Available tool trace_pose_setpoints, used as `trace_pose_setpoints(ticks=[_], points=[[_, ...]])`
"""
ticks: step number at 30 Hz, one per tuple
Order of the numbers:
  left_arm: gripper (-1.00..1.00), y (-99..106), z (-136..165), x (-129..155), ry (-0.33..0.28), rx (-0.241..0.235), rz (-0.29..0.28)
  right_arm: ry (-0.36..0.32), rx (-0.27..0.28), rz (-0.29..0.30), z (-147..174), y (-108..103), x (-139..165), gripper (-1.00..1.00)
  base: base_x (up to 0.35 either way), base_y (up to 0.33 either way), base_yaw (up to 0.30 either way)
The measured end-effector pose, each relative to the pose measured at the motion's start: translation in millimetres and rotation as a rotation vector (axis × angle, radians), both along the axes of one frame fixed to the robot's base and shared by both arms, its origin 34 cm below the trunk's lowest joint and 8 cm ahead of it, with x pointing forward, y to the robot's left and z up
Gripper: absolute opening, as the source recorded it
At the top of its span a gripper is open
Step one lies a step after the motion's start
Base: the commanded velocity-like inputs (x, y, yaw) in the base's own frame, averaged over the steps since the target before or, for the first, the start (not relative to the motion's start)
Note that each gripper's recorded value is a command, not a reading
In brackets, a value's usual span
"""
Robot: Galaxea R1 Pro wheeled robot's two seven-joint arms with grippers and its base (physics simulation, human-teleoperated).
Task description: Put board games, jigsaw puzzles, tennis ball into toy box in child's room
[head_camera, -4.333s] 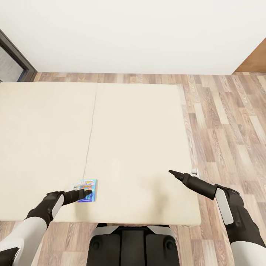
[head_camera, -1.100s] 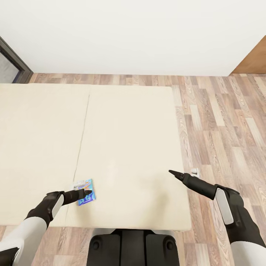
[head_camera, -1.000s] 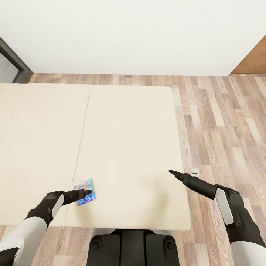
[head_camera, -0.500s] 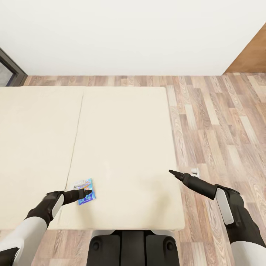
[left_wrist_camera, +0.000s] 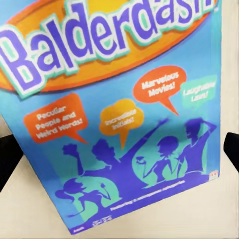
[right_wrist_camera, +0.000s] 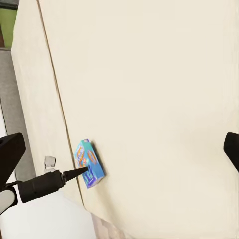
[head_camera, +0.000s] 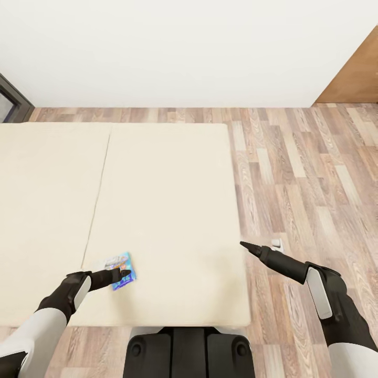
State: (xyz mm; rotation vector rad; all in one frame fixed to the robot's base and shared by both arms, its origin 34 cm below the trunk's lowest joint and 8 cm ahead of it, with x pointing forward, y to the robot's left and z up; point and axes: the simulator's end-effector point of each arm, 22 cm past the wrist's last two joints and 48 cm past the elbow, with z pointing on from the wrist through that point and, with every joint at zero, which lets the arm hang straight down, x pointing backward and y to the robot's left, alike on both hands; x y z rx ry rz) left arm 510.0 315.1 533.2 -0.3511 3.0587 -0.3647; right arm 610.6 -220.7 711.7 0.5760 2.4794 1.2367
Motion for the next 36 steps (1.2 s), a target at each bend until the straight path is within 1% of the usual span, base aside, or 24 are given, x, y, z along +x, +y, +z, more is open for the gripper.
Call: trace_pose_setpoints(ticks=[19, 36], points=[[1.00, -0.6, 0.0, -0.1, 0.000, -0.001, 0.000, 0.000, -0.001, 0.000, -0.1, -0.1, -0.1, 1.00, 0.000, -0.258, 0.000], [1.00, 0.3, 0.1, 0.0, 0.000, 0.000, 0.001, 0.002, 0.000, 0.000, -0.5, 0.1, -0.6, 1.00, 0.000, -0.028, 0.000]])
